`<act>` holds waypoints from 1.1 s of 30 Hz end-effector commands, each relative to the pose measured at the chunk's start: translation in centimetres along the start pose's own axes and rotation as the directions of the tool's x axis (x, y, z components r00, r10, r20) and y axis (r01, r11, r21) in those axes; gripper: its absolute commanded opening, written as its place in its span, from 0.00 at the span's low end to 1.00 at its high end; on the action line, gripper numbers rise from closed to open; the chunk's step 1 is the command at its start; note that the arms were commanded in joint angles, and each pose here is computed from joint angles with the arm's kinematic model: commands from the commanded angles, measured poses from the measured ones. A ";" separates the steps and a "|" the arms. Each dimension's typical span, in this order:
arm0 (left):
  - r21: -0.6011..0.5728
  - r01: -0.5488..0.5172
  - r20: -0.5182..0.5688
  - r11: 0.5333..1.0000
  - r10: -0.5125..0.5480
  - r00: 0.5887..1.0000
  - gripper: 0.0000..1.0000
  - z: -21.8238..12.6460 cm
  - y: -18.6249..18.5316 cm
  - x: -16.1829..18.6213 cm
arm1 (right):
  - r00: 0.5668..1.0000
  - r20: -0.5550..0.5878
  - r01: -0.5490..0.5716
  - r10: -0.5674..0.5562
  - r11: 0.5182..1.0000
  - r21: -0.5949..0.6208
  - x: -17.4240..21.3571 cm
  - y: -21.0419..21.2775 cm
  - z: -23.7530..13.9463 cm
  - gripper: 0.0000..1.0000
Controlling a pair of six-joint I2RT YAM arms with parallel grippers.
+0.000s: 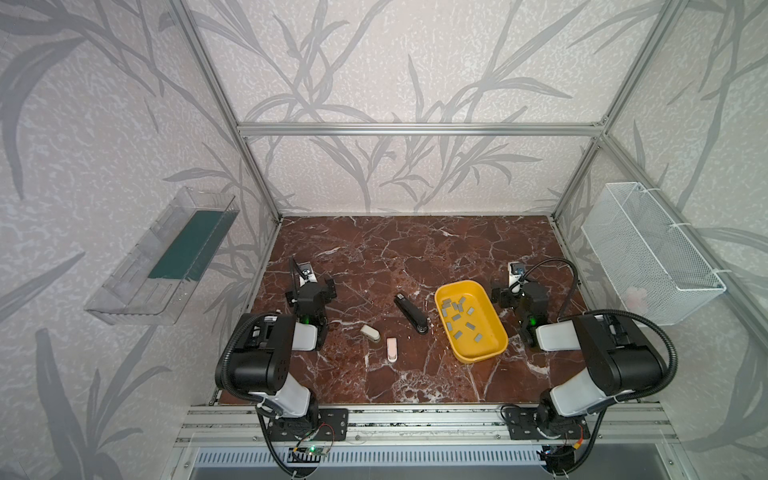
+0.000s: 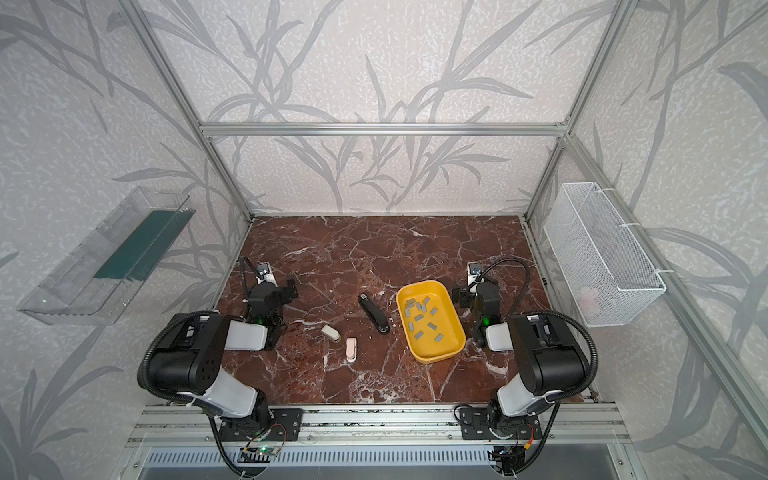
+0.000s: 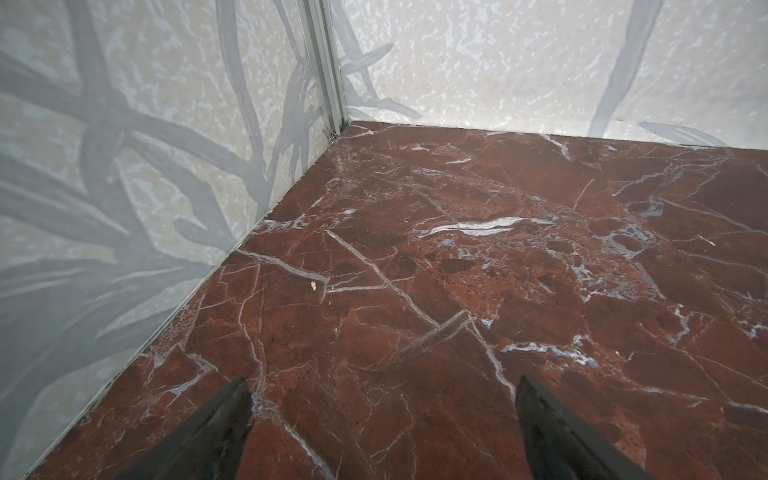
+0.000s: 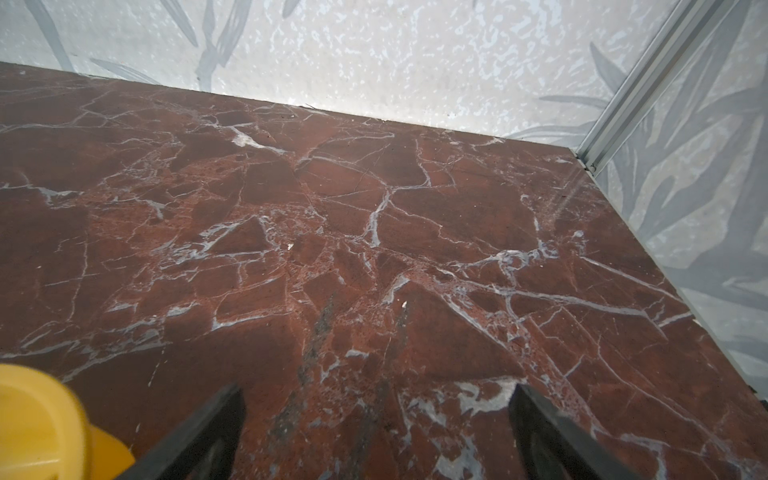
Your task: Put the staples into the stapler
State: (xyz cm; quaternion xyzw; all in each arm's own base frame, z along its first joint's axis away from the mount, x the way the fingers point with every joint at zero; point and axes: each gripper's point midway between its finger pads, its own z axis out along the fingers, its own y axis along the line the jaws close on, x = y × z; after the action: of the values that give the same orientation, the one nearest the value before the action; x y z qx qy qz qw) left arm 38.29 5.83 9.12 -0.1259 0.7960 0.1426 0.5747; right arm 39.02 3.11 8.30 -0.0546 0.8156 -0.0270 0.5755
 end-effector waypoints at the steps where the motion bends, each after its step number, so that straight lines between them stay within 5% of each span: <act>1: 0.000 0.012 0.027 1.000 -0.012 1.000 0.99 0.1 -0.1 -1.0 | 0.999 0.040 0.005 -0.005 1.000 0.002 -1.3 0.1 0.2 0.99; 8: 0.000 0.013 0.029 1.000 -0.013 0.999 0.99 0.0 -0.1 -1.0 | 0.998 0.058 0.006 -0.007 1.000 0.009 -1.5 0.0 0.0 0.99; 12: -0.033 0.007 0.052 0.999 -0.005 0.999 0.99 -0.9 0.3 -2.6 | 0.995 0.091 -0.060 0.047 0.986 0.154 -3.9 -2.9 -2.5 0.99; 14: -0.090 -0.009 0.047 0.996 0.013 0.999 0.99 -2.0 0.9 -4.8 | 0.987 0.068 -0.156 0.143 0.958 0.242 -5.0 -4.8 -4.7 0.99; 16: -0.163 0.093 0.038 0.982 -0.088 0.995 0.99 -3.6 2.6 -6.7 | 0.950 0.029 -0.303 0.312 0.889 0.344 -4.5 -6.8 -7.4 0.99; 19: -0.160 0.254 0.018 0.954 -0.254 0.967 0.99 -5.9 3.6 -8.0 | 0.961 0.025 -0.278 0.277 0.957 0.080 -5.9 -3.6 -8.0 0.99; 22: 0.069 0.269 -0.037 0.961 -0.267 0.963 0.99 -7.6 0.5 -8.7 | 0.949 -0.010 -0.314 0.314 0.949 0.006 -6.5 -2.3 -8.0 0.99; 24: 0.143 0.367 -0.048 0.919 -0.364 0.930 0.99 -8.8 -0.1 -9.6 | 0.937 -0.048 -0.347 0.345 0.937 -0.037 -7.2 -1.5 -7.8 0.99; 26: 0.093 0.549 -0.085 0.831 -0.542 0.836 0.99 -10.2 1.4 -10.1 | 0.931 -0.063 -0.365 0.360 0.923 -0.126 -9.0 -0.1 -8.1 0.99; 28: 0.168 0.643 -0.126 0.747 -0.631 0.766 0.99 -11.9 0.8 -12.3 | 0.920 -0.054 -0.389 0.387 0.894 -0.222 -11.6 1.4 -8.7 0.99; 30: 0.376 0.632 -0.112 0.678 -0.643 0.757 0.99 -14.3 -1.2 -17.6 | 0.920 -0.057 -0.388 0.388 0.879 -0.277 -13.9 2.8 -9.6 0.99; 33: 0.514 0.588 -0.073 0.625 -0.650 0.756 0.99 -17.5 -1.9 -24.3 | 0.943 -0.074 -0.330 0.323 0.889 -0.318 -16.1 5.2 -10.8 0.99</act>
State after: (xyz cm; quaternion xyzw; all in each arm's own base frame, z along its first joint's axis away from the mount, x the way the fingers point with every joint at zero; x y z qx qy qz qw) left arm 32.02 1.30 30.49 -0.2645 0.7079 -0.1698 0.6325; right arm 35.05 6.97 24.10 0.0276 0.8088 0.1671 0.5632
